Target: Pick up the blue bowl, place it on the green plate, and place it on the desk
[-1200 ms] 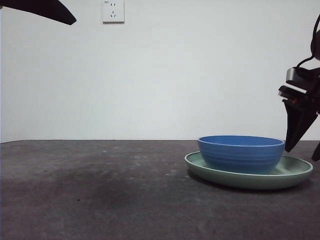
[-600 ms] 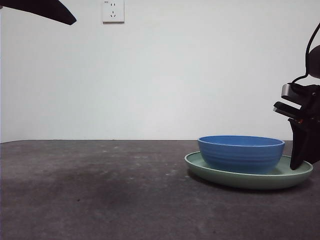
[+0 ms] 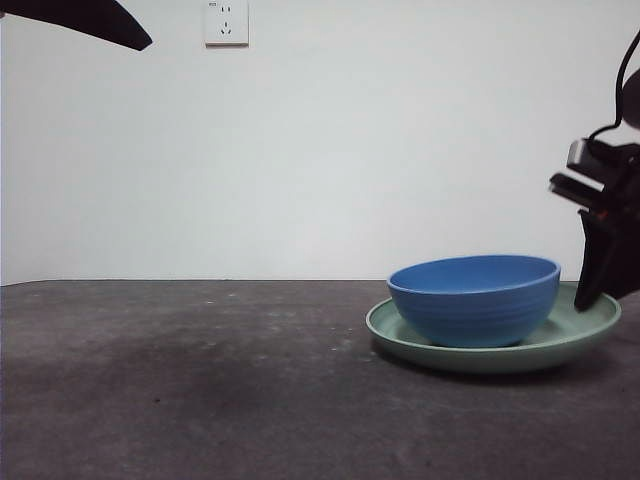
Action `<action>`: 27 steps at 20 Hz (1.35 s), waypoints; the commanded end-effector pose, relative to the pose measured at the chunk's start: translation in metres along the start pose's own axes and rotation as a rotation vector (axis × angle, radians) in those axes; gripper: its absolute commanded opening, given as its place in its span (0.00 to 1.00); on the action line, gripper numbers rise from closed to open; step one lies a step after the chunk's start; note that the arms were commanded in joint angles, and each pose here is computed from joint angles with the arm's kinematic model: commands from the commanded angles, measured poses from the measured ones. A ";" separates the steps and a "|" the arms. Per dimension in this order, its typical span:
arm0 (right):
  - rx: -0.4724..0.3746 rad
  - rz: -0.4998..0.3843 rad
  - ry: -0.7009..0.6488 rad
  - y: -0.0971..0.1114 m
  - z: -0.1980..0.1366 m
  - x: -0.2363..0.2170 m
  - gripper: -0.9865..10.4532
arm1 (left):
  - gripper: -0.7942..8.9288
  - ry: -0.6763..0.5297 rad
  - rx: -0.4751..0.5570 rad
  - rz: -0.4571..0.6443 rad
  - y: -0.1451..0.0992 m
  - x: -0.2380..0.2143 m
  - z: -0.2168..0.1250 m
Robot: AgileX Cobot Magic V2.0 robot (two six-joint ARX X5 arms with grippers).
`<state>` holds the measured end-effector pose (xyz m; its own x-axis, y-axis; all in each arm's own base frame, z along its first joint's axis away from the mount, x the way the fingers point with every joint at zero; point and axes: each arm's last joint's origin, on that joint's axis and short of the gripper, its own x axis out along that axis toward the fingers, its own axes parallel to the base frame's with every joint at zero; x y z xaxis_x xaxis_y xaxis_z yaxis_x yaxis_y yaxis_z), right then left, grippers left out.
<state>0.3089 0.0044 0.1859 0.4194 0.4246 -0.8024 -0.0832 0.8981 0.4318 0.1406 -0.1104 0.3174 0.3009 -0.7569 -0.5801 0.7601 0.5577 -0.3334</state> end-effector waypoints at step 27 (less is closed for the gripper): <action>-0.077 0.195 -0.006 0.123 0.008 0.071 0.10 | 0.31 -0.005 0.011 -0.012 -0.001 0.000 0.003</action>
<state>0.3301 0.1397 0.1816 0.3816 0.5787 -0.7207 -0.2298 0.8147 0.5324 0.1405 -0.1103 0.3173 0.2998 -0.7562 -0.5816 0.7595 0.5581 -0.3342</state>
